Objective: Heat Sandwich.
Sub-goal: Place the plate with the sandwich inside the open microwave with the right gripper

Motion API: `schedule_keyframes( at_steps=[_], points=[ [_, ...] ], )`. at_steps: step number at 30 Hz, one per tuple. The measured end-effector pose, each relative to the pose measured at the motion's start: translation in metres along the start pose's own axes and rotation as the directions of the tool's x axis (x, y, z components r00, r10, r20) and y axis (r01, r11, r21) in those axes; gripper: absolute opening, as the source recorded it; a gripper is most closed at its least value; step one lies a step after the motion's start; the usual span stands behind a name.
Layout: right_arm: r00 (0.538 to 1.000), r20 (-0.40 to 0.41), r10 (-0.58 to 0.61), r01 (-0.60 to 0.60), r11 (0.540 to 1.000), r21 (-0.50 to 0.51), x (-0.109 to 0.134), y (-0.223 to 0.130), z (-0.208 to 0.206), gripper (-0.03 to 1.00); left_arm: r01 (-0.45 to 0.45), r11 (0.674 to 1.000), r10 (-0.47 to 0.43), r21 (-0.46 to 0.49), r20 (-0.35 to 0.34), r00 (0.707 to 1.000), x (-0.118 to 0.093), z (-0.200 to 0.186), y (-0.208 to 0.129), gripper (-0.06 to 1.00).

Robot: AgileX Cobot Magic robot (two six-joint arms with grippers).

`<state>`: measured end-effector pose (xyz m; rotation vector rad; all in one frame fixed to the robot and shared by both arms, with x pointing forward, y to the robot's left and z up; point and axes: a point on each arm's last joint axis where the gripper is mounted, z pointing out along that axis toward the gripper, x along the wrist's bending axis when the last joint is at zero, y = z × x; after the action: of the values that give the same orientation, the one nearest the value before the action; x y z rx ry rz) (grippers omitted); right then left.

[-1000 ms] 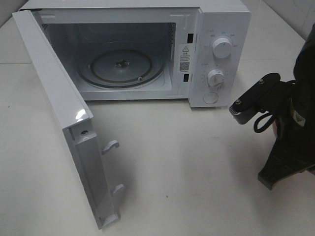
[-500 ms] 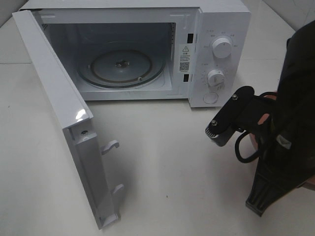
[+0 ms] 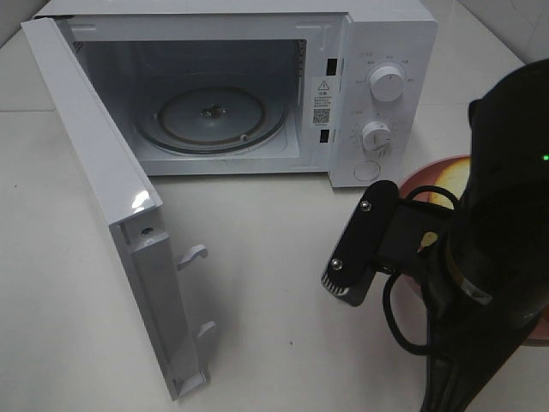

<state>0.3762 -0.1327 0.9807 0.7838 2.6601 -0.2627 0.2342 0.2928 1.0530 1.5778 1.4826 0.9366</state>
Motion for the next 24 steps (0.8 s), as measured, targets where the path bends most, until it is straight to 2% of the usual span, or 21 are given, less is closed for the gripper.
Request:
schedule_keyframes(
  at_steps=[13,19,24],
  points=[
    [0.979,0.000,-0.206,0.205,0.977,-0.058,0.003,0.005,-0.001,0.02,0.000,1.000,0.000,0.000,0.000,1.000,0.000,0.000,0.000,0.97],
    [0.959,0.006,-0.285,0.284,0.953,-0.110,0.004,0.010,-0.001,0.02,0.000,1.000,0.000,0.000,0.000,1.000,0.000,0.000,0.000,0.97],
    [0.927,0.023,-0.375,0.374,0.914,-0.157,0.006,0.014,-0.002,0.03,0.000,1.000,0.000,0.000,0.000,1.000,0.000,0.000,0.000,0.97]
  ],
)
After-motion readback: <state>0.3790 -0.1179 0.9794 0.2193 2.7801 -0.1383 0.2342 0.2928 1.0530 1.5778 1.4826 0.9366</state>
